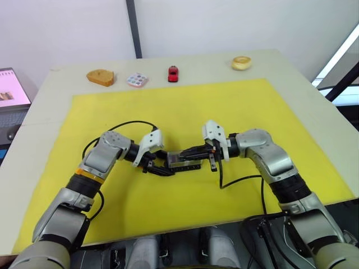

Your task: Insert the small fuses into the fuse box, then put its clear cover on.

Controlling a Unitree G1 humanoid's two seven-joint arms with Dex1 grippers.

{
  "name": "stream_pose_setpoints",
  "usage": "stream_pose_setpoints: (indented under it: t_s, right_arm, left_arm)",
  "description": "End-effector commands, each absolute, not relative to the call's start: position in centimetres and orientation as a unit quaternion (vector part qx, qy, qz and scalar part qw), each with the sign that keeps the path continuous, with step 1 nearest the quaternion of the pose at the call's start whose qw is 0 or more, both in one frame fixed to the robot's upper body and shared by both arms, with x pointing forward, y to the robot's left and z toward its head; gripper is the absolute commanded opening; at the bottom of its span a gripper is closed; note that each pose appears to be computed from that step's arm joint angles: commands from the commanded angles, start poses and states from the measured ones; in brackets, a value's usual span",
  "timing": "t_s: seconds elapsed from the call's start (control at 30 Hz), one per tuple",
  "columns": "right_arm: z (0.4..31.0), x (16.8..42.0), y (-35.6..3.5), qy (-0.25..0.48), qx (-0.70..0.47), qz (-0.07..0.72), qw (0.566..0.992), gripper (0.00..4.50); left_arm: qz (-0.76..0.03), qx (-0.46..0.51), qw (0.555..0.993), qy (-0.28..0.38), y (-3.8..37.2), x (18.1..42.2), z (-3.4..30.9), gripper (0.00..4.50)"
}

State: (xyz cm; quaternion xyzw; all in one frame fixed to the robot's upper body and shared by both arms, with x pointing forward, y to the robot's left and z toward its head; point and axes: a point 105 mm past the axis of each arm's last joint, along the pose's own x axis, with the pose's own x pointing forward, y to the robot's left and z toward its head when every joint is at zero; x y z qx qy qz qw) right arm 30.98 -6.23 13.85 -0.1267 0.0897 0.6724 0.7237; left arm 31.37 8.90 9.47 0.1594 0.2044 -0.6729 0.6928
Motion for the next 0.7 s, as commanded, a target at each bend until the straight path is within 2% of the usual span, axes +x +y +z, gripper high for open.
stream_pose_setpoints:
  t_s: [0.03, 0.13, 0.2, 0.27, 0.33, 0.4, 0.53, 0.63, 0.7]
  right_arm:
    - [18.1, 30.4, -6.6, 0.074, -0.067, 0.686, 0.721, 0.05]
    - [20.0, 29.8, -7.4, 0.094, -0.038, 0.690, 0.716, 0.05]
    - [21.4, 30.0, -8.5, 0.096, -0.012, 0.681, 0.726, 0.00]
    - [21.8, 30.5, -9.6, 0.095, -0.009, 0.663, 0.743, 0.00]
    - [21.8, 31.0, -10.5, 0.094, -0.017, 0.644, 0.759, 0.00]
    - [21.6, 31.6, -12.2, 0.100, -0.027, 0.619, 0.778, 0.00]
    - [20.3, 32.4, -14.6, 0.133, -0.040, 0.584, 0.799, 0.00]
    - [19.1, 33.2, -17.8, 0.150, -0.072, 0.537, 0.827, 0.00]
    - [18.7, 33.2, -19.4, 0.158, -0.091, 0.513, 0.839, 0.00]
  left_arm:
    - [-0.659, 0.131, 0.699, 0.244, 10.4, 31.0, 8.3, 2.48]
    - [-0.655, 0.131, 0.703, 0.244, 10.8, 31.1, 8.5, 2.48]
    - [-0.653, 0.136, 0.704, 0.245, 11.1, 31.3, 8.6, 3.51]
    - [-0.651, 0.142, 0.705, 0.244, 11.4, 31.2, 8.9, 4.36]
    - [-0.650, 0.143, 0.707, 0.237, 11.9, 31.0, 9.4, 4.44]
    - [-0.651, 0.141, 0.707, 0.237, 13.5, 29.7, 10.0, 4.44]
    - [-0.619, 0.146, 0.732, 0.245, 16.6, 28.1, 10.6, 4.44]
    - [-0.555, 0.078, 0.798, 0.223, 19.4, 27.3, 12.9, 4.44]
    - [-0.518, 0.059, 0.825, 0.217, 20.9, 26.4, 13.5, 4.44]
